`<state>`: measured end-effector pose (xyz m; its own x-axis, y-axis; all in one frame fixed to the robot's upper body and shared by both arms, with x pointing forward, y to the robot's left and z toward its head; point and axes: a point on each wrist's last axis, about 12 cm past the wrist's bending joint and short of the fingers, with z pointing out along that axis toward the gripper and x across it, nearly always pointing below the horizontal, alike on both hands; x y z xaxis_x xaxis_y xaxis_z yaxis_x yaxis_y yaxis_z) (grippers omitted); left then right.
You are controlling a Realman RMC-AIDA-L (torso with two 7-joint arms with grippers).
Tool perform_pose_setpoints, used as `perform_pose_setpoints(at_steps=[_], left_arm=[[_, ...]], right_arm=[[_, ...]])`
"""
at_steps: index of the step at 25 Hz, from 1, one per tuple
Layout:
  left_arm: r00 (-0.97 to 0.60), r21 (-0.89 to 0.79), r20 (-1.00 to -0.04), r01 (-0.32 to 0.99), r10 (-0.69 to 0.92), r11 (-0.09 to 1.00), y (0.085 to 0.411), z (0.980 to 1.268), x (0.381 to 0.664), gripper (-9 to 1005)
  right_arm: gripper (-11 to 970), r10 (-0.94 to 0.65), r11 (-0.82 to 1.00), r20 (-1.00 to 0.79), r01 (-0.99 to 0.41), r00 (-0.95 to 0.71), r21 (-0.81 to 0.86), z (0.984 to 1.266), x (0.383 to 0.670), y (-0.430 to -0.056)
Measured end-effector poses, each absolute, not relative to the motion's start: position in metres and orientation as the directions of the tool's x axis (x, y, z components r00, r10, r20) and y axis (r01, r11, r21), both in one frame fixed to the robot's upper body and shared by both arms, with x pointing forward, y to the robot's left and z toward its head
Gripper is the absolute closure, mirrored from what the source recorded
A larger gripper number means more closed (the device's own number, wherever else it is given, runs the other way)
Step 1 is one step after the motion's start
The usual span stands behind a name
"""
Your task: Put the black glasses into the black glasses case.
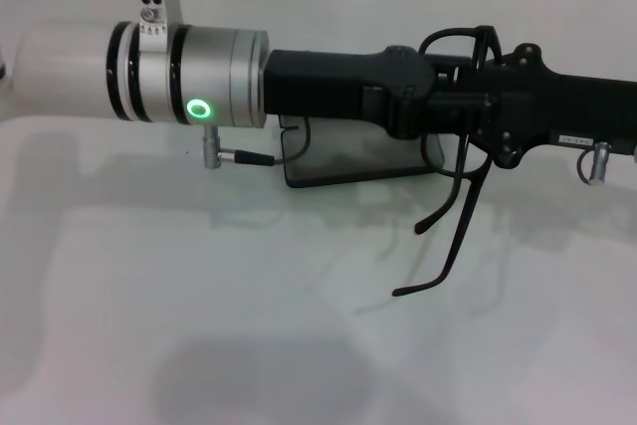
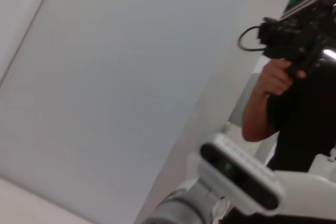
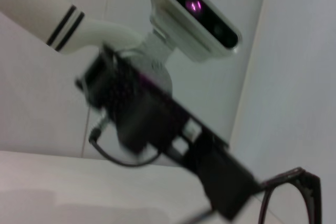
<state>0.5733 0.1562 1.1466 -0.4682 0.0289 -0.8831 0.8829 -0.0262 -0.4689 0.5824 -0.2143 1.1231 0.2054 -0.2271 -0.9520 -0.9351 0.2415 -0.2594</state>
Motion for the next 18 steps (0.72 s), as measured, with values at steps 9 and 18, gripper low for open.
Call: perform_pose_setpoints(at_steps=[9,18], left_arm=[[-0.463,-0.464,-0.885,0.886,0.046,-0.014,0.158,1.142,0.571,493],[-0.438,-0.439,-0.898,0.898,0.044,-0.012,0.160,1.143,0.572,493]], right_arm=[[865,-0.217,0.210,-0.953,-0.943,0.211,-0.257,1.126,0.583,-0.207],[868,-0.210,0.205,-0.971,-0.966,0.113,-0.157,1.128,0.586,-0.203]])
